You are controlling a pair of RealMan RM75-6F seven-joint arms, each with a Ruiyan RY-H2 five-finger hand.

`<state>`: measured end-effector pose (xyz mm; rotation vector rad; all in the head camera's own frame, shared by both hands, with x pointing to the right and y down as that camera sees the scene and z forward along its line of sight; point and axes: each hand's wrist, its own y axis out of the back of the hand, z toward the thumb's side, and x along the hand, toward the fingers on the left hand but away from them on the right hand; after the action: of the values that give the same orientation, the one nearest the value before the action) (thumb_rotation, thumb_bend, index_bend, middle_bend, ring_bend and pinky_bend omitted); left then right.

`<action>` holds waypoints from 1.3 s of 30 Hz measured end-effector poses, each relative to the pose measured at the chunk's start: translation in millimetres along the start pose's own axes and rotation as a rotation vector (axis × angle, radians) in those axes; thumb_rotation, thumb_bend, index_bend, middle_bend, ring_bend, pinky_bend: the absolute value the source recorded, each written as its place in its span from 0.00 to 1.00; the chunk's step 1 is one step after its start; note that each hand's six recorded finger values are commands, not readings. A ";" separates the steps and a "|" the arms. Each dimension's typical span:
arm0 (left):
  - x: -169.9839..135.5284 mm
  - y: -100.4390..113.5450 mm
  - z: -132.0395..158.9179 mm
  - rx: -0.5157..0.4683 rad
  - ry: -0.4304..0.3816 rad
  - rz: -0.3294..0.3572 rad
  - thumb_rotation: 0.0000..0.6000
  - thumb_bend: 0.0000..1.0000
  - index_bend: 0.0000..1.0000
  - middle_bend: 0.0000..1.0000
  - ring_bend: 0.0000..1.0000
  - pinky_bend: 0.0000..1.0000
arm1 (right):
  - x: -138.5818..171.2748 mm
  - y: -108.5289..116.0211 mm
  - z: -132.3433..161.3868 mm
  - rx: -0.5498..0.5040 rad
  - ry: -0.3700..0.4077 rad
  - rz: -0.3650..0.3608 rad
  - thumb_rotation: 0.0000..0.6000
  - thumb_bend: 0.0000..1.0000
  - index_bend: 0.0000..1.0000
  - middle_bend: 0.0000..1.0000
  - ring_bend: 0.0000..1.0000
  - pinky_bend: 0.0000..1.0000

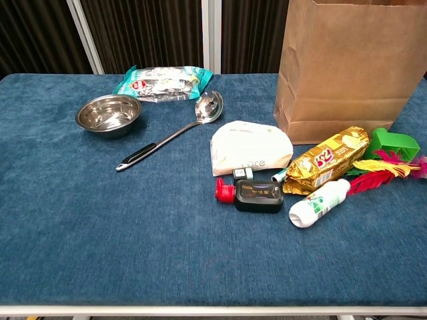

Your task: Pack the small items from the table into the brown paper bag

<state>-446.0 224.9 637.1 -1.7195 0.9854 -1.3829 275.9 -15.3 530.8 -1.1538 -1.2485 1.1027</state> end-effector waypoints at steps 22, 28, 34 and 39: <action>0.2 6.5 5.0 -0.009 -0.025 0.023 1.00 0.12 0.08 0.08 0.00 0.12 | 7.0 -1.2 9.0 -0.219 0.066 0.113 1.00 0.00 0.21 0.15 0.02 0.02; 0.5 9.8 9.1 -0.006 -0.036 0.031 1.00 0.12 0.08 0.08 0.00 0.12 | 17.8 57.1 23.5 -0.293 0.162 -0.126 1.00 0.00 0.21 0.18 0.04 0.02; -1.6 10.2 14.1 -0.013 -0.046 0.032 1.00 0.11 0.08 0.08 0.00 0.12 | 66.8 80.9 34.8 -0.410 0.285 -0.106 1.00 0.00 0.21 0.20 0.05 0.03; -4.7 9.1 18.0 -0.023 -0.061 0.028 1.00 0.12 0.08 0.08 0.00 0.12 | 125.1 52.9 9.8 -0.363 0.300 0.088 1.00 0.00 0.21 0.20 0.05 0.03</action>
<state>-430.1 226.1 623.8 -1.7475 0.9912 -1.2990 270.4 115.0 491.5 -1.5968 -1.1958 0.7451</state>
